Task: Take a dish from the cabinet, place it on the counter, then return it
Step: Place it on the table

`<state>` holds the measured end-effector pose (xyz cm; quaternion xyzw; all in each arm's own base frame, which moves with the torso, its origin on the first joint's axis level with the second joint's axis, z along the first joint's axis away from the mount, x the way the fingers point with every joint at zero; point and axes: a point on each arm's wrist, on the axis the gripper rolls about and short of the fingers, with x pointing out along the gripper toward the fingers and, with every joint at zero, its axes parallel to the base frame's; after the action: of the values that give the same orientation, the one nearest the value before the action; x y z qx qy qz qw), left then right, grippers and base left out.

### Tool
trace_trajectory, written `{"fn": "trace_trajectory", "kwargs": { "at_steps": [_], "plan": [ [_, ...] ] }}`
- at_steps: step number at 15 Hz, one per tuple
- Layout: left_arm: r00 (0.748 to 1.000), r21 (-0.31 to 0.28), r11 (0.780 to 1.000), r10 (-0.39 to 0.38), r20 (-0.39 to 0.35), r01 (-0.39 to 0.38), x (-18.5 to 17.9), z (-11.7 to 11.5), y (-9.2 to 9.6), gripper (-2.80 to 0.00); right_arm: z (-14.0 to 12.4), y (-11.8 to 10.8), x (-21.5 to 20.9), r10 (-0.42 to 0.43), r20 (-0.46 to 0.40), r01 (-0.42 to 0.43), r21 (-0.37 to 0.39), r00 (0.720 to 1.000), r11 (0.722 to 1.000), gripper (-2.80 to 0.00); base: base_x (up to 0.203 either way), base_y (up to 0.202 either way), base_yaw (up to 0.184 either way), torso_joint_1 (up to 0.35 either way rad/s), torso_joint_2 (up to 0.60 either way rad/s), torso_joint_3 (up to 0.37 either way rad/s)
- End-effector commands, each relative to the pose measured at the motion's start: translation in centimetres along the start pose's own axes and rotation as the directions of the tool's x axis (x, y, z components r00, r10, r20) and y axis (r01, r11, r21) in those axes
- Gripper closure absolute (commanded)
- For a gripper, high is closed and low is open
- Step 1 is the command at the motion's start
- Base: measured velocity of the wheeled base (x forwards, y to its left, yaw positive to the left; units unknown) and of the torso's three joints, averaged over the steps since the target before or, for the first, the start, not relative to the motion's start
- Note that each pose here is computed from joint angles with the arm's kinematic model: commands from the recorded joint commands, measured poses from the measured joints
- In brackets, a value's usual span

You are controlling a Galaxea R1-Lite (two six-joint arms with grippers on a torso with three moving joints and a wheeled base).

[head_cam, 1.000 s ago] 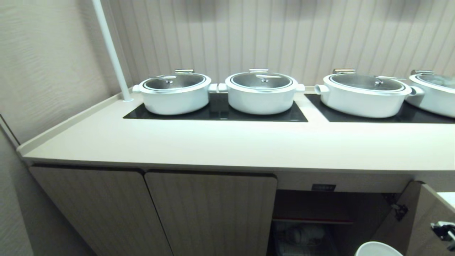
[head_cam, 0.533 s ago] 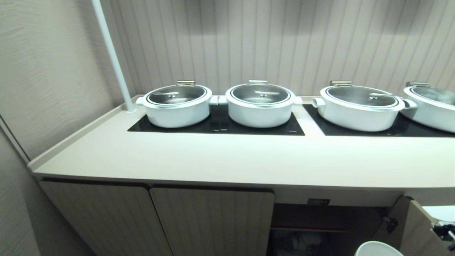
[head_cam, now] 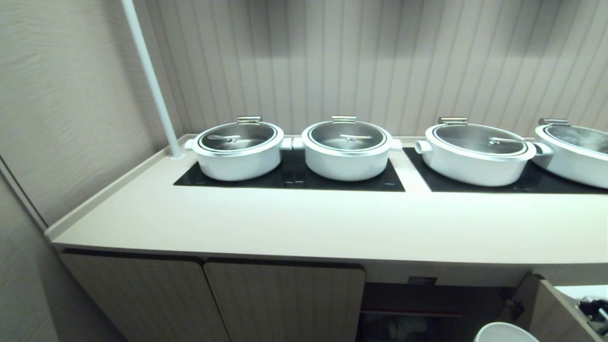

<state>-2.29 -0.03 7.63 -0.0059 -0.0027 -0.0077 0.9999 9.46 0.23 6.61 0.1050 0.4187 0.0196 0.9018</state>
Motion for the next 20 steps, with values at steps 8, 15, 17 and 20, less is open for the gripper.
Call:
{"fn": "trace_trajectory", "kwargs": {
  "at_steps": [8,15,17,20],
  "plan": [
    [1.000,0.000,1.000,0.000,0.001,0.000,0.00,0.01,0.00,0.00,0.06,0.00,0.07,0.000,0.000,0.000,0.000,1.000,1.000,0.00,0.000,0.000,0.000,0.156,-0.32,-0.165],
    [1.000,0.000,1.000,0.000,0.001,0.000,0.00,0.01,0.00,0.00,0.10,0.00,0.09,0.001,0.003,-0.001,-0.001,1.000,1.000,0.00,0.000,0.000,0.000,0.110,-0.23,-0.121],
    [1.000,0.000,1.000,0.000,0.001,0.000,0.00,0.01,0.00,0.00,0.10,0.02,0.09,0.001,0.003,-0.001,-0.002,1.000,1.000,0.00,0.000,0.000,0.000,0.081,-0.16,-0.079],
    [1.000,0.000,1.000,0.000,-0.001,0.000,0.01,-0.03,0.00,0.00,0.10,0.02,0.09,0.001,0.003,-0.001,-0.002,1.000,1.000,0.00,0.000,0.000,0.000,0.075,-0.16,-0.084]
  ]
}}
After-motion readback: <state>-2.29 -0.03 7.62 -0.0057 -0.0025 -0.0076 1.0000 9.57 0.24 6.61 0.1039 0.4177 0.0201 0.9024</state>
